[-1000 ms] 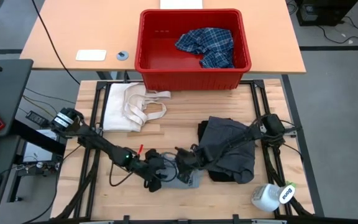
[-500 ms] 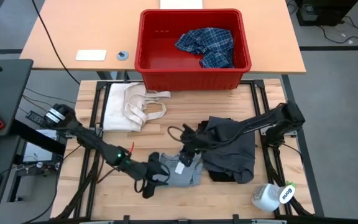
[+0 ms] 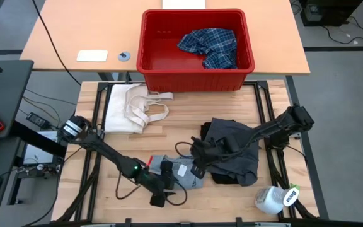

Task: Fold Laundry from Bin
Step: Stack the folded gray shirt on top of the folded gray pants

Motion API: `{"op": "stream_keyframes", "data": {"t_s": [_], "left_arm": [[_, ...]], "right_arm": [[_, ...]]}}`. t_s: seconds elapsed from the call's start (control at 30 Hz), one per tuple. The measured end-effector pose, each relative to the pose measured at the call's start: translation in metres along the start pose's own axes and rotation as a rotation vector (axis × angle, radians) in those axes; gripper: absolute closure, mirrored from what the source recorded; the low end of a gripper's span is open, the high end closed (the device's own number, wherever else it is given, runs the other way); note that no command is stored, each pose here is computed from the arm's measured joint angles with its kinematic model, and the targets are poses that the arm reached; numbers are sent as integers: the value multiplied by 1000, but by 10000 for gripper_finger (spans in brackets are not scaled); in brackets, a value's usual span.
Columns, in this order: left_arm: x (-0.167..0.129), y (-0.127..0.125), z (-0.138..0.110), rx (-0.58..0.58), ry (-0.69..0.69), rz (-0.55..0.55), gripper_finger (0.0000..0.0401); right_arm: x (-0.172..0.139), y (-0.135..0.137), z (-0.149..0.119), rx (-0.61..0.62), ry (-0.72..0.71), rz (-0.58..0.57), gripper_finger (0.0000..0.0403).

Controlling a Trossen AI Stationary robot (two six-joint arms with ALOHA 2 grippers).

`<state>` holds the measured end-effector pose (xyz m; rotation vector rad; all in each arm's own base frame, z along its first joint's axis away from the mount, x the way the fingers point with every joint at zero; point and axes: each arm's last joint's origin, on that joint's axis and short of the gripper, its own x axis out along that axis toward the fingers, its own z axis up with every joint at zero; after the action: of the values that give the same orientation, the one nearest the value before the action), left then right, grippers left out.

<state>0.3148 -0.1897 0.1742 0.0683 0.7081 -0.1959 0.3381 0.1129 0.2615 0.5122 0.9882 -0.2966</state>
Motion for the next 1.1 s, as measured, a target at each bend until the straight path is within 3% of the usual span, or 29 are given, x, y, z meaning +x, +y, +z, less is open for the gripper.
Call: {"op": "stream_keyframes", "data": {"t_s": [0.27, 0.47, 0.57, 0.73, 0.97, 1.1], "left_arm": [[14, 4, -5, 200, 81, 76, 65], [30, 8, -25, 248, 190, 131, 62], [33, 9, -28, 216, 211, 142, 73], [32, 20, -28, 159, 229, 216, 146], [29, 32, -27, 149, 270, 260, 348], [19, 40, -16, 114, 227, 259, 348]], "right_arm": [[-4, 7, -13, 22, 5, -26, 242], [-5, 9, -17, 36, 12, -24, 242], [-5, 11, -18, 37, 19, -13, 242], [-19, 14, -21, 70, 0, 12, 242], [-42, 12, -28, 101, -91, -34, 242], [-52, 5, -30, 131, -83, -69, 242]]}}
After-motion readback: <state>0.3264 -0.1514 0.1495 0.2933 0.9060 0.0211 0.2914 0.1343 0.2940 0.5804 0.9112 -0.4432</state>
